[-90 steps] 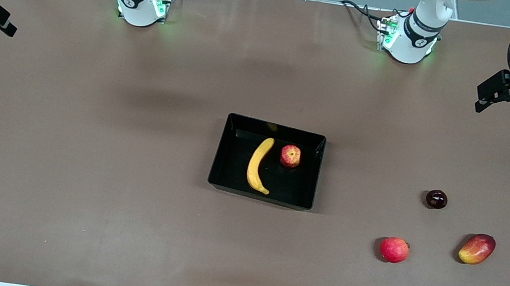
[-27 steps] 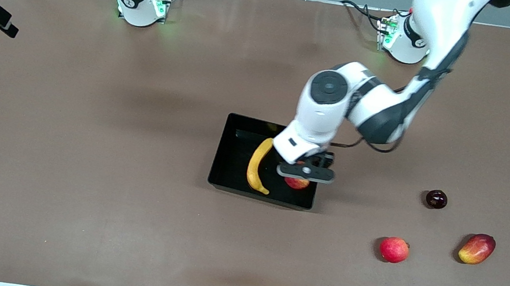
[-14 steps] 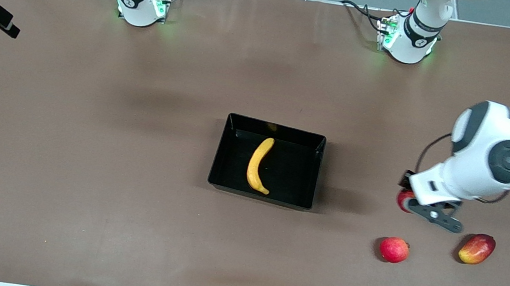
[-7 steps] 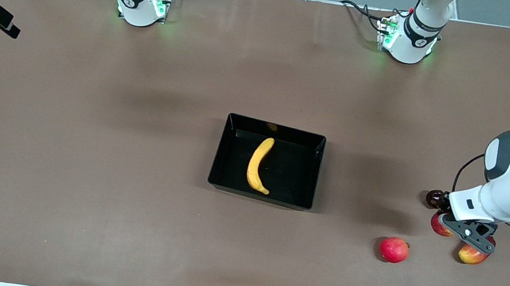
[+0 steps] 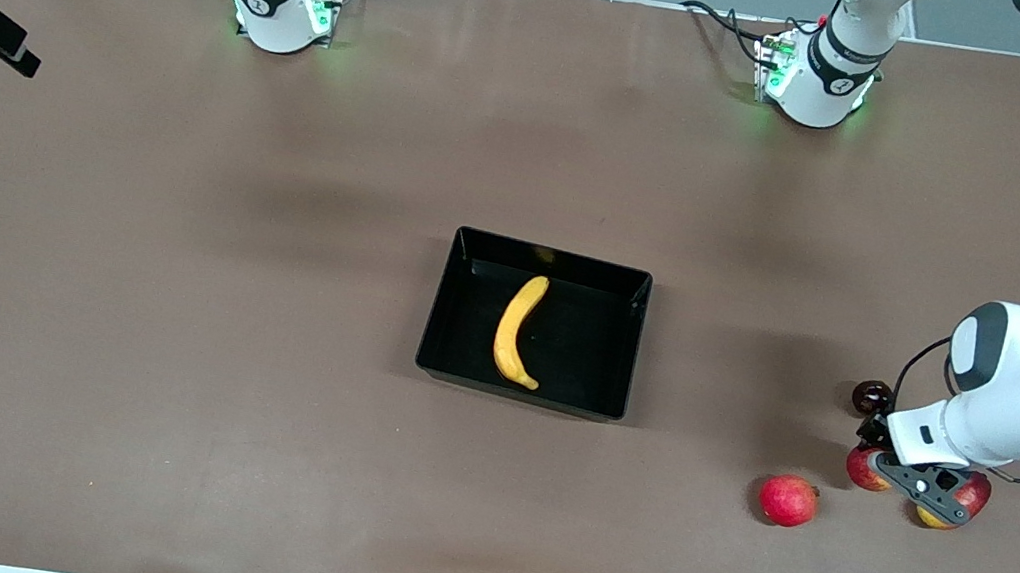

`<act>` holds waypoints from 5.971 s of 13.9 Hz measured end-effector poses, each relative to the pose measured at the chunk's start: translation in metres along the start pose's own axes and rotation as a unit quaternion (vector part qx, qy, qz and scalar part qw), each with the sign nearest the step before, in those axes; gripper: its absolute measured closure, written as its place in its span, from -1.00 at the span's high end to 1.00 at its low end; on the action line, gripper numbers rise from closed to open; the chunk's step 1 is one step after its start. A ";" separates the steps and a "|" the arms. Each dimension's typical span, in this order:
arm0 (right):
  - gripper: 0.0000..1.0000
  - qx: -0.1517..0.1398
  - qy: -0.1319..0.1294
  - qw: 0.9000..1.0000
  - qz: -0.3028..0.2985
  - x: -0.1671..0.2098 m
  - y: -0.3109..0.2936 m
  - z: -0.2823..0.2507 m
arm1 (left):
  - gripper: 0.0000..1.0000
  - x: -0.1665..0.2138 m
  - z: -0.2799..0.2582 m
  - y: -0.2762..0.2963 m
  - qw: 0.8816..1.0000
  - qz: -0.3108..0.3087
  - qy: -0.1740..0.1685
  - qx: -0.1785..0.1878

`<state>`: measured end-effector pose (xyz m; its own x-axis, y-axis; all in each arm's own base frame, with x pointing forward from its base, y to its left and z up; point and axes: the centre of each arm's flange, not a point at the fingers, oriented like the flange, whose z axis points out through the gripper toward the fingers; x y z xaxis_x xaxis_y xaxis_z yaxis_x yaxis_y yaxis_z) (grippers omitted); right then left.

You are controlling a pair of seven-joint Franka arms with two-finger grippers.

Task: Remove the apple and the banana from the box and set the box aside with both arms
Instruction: 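Lower the apple beside the dark plum and open the left gripper, then raise the left gripper and move it back over the tray, then lower the left gripper and grasp the yellow banana in the tray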

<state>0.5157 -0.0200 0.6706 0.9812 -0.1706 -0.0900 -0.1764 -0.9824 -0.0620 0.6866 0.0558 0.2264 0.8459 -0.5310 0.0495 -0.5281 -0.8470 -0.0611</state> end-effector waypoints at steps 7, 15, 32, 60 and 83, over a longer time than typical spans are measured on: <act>1.00 0.000 0.000 1.000 -0.005 0.000 0.000 0.000 | 0.78 0.004 0.013 -0.005 1.000 -0.005 0.021 0.001; 1.00 0.000 0.000 1.000 -0.012 0.000 0.000 0.000 | 1.00 0.050 -0.111 0.047 0.995 -0.089 0.035 -0.038; 1.00 0.000 0.000 1.000 -0.012 0.000 0.000 0.000 | 1.00 0.145 -0.161 0.383 0.964 -0.241 0.005 -0.112; 1.00 0.000 -0.018 1.000 -0.011 0.011 0.001 0.016 | 1.00 0.168 -0.013 0.544 0.978 -0.188 0.052 -0.074; 1.00 0.015 -0.073 0.997 -0.014 0.020 0.001 0.043 | -0.30 0.177 -0.014 0.561 0.966 -0.239 0.062 -0.082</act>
<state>0.5318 -0.0214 0.6260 0.9647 -0.1273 -0.2304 -0.1527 -0.9836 -0.0962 0.5392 -0.5139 0.2150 0.9858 -0.0695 0.1529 -0.0937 -0.9832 0.1570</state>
